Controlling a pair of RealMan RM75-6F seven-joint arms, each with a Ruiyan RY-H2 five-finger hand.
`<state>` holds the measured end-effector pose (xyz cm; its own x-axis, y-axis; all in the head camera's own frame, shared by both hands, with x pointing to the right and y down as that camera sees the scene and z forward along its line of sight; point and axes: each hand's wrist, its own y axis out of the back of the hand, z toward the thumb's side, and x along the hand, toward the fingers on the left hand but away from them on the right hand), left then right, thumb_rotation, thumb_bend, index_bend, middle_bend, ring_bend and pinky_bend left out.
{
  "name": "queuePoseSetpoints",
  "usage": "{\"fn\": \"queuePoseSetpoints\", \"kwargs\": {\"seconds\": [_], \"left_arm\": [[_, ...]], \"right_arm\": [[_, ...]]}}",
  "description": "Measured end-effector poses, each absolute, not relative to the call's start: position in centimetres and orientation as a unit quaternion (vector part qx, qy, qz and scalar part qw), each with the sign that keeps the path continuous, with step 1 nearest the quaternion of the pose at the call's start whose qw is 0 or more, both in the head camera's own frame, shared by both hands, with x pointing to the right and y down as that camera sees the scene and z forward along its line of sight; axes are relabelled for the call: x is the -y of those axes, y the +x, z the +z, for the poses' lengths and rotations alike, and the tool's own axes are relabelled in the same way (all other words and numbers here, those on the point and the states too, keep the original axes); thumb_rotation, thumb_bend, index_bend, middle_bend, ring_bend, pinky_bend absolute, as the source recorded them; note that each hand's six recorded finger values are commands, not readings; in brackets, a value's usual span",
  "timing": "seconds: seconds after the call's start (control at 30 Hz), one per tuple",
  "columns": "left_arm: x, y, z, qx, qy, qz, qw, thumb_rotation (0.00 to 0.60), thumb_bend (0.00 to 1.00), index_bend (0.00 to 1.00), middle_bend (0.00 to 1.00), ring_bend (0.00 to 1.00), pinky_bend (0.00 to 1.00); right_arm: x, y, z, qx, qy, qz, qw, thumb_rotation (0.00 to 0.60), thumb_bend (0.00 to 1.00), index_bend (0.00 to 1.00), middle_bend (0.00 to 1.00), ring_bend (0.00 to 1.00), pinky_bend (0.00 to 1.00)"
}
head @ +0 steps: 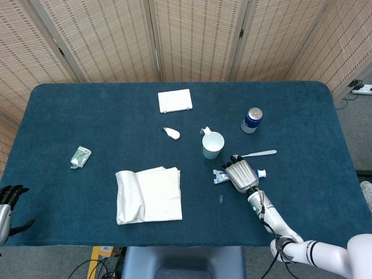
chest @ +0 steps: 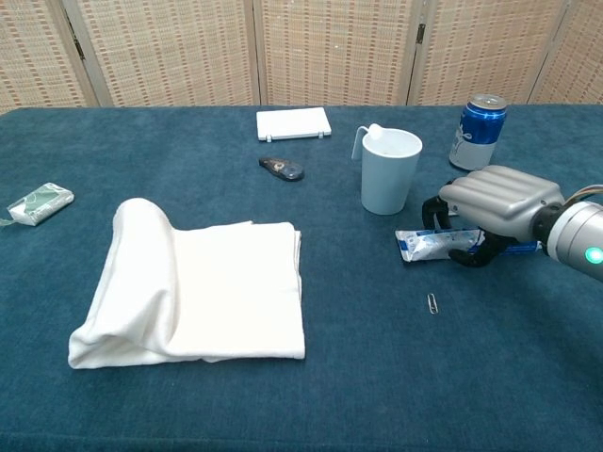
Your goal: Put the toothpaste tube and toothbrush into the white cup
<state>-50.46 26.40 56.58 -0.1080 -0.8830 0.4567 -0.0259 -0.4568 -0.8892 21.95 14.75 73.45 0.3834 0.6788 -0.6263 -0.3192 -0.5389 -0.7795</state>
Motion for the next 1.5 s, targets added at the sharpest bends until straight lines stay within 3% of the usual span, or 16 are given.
{"fn": "queuePoseSetpoints", "kwargs": {"seconds": [0.43,0.8,1.0,1.27,1.5], "left_arm": [[-26.6,-50.7,56.6,-0.396,-0.573,-0.633,0.337,0.6,0.19,0.27,0.22,0.15,0.19],[-26.2,-50.0,56.7,-0.397,-0.585,-0.625,0.33,0.6,0.19,0.27,0.22,0.15,0.19],[-25.9,-49.5,56.5,-0.403,-0.594,-0.614,0.329,0.6,0.19,0.27,0.22,0.15,0.19],[-26.1,-49.7,56.0,-0.405,-0.591,-0.616,0.328,0.6,0.19,0.27,0.22,0.15,0.19],[-26.7,-50.2,55.9,-0.406,-0.586,-0.624,0.32,0.6,0.19,0.27,0.22,0.15,0.19]], "right_arm": [[-14.3,21.8,71.4,0.187,-0.715,0.51,0.44,0.6,0.42,0.57,0.56,0.3,0.32],[-11.5,22.4,63.7,0.335,-0.767,0.416,0.356,0.6,0.42,0.61,0.57,0.31,0.32],[-8.2,22.1,60.9,0.414,-0.783,0.357,0.296,0.6,0.42,0.61,0.57,0.31,0.32],[-3.1,20.2,61.5,0.482,-0.798,0.301,0.199,0.6,0.42,0.61,0.57,0.31,0.32],[-0.3,18.3,62.9,0.511,-0.797,0.278,0.161,0.6,0.41,0.61,0.57,0.31,0.32]]}}
